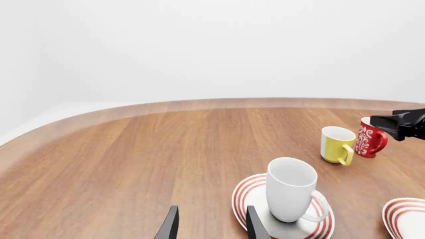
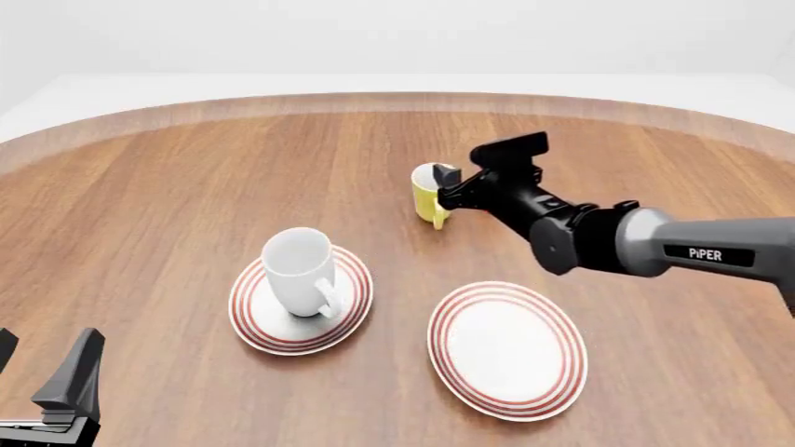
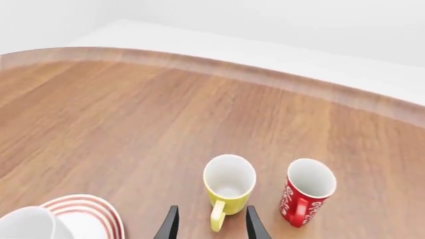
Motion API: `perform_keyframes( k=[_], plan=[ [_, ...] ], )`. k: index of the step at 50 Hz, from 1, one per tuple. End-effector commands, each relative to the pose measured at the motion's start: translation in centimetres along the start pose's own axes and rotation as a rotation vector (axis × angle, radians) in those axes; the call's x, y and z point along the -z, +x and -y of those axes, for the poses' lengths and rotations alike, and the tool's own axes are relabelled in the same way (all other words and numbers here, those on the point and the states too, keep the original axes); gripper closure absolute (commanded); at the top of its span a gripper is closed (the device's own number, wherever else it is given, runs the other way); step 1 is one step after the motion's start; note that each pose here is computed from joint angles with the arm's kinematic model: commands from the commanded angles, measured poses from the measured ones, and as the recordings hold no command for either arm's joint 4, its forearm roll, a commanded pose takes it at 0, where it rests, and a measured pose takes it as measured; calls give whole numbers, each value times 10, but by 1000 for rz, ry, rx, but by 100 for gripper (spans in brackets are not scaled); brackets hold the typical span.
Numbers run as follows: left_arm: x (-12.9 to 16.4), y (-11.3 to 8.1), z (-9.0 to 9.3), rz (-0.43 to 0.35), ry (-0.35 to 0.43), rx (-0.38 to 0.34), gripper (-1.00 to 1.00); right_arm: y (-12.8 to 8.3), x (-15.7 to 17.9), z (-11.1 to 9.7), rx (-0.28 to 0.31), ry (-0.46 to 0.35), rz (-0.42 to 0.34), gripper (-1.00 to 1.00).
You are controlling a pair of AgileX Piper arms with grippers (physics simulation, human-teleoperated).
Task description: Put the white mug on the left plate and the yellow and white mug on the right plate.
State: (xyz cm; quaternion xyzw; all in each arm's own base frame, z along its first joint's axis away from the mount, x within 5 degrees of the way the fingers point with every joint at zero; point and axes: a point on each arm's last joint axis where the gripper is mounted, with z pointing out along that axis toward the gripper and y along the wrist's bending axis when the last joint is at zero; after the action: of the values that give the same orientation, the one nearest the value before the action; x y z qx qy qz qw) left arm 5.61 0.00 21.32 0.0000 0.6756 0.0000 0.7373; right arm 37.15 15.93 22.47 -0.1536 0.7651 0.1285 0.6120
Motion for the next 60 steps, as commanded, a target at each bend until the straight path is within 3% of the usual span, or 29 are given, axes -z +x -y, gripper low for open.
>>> perform_keyframes(
  k=[1, 43, 60],
  plan=[
    [0, 0, 0, 0, 0, 0, -100, 6, -10, -1, 8, -4, -14, -100],
    [-1, -1, 0, -1, 0, 0, -100, 10, -23, -9, -3, -21, -27, -100],
    [-1, -1, 0, -1, 0, 0, -100, 15, -29, -1, -9, -2, -42, -100]
  ],
)
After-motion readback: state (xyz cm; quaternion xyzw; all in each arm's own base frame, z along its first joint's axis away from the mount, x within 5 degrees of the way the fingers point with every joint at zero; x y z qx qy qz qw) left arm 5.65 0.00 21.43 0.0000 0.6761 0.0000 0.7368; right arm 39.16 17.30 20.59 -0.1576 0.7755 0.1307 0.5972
